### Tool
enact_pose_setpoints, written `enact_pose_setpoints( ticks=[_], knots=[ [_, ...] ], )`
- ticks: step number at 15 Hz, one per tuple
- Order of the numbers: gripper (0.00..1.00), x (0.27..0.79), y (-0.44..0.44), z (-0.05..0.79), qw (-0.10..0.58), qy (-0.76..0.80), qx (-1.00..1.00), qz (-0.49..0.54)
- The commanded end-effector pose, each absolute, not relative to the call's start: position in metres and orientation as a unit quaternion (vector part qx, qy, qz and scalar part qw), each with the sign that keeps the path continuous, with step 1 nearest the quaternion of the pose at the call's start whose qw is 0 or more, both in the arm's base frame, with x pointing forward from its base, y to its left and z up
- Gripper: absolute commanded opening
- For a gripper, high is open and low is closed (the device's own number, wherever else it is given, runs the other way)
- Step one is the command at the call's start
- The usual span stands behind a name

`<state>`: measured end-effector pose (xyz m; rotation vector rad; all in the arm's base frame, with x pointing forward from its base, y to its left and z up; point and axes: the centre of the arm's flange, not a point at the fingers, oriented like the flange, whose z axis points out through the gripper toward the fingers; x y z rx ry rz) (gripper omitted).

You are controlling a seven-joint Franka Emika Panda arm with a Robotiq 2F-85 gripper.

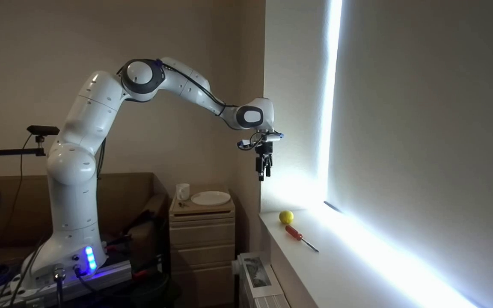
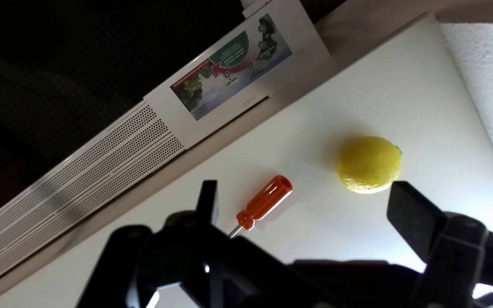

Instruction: Move the lemon from the windowsill to the plate

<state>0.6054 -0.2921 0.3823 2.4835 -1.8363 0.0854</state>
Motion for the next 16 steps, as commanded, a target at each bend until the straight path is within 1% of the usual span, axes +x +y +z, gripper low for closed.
enact_pose_setpoints(
  ticks=[1,6,12,14,15,16],
  knots=[
    [1.0,0.623,-0.29,0.354,0.06,-0.63,0.773,0.055],
    [1.0,0.676,-0.312,0.303,0.033,-0.747,0.664,0.022],
    [1.0,0.71,-0.366,0.261,-0.004,-0.849,0.528,0.027],
    [1.0,0.714,-0.364,0.256,-0.022,-0.872,0.489,-0.006],
    [1.0,0.681,-0.353,0.254,-0.001,-0.854,0.519,0.02],
    [1.0,0.684,-0.353,0.251,-0.005,-0.861,0.508,0.011]
  ],
)
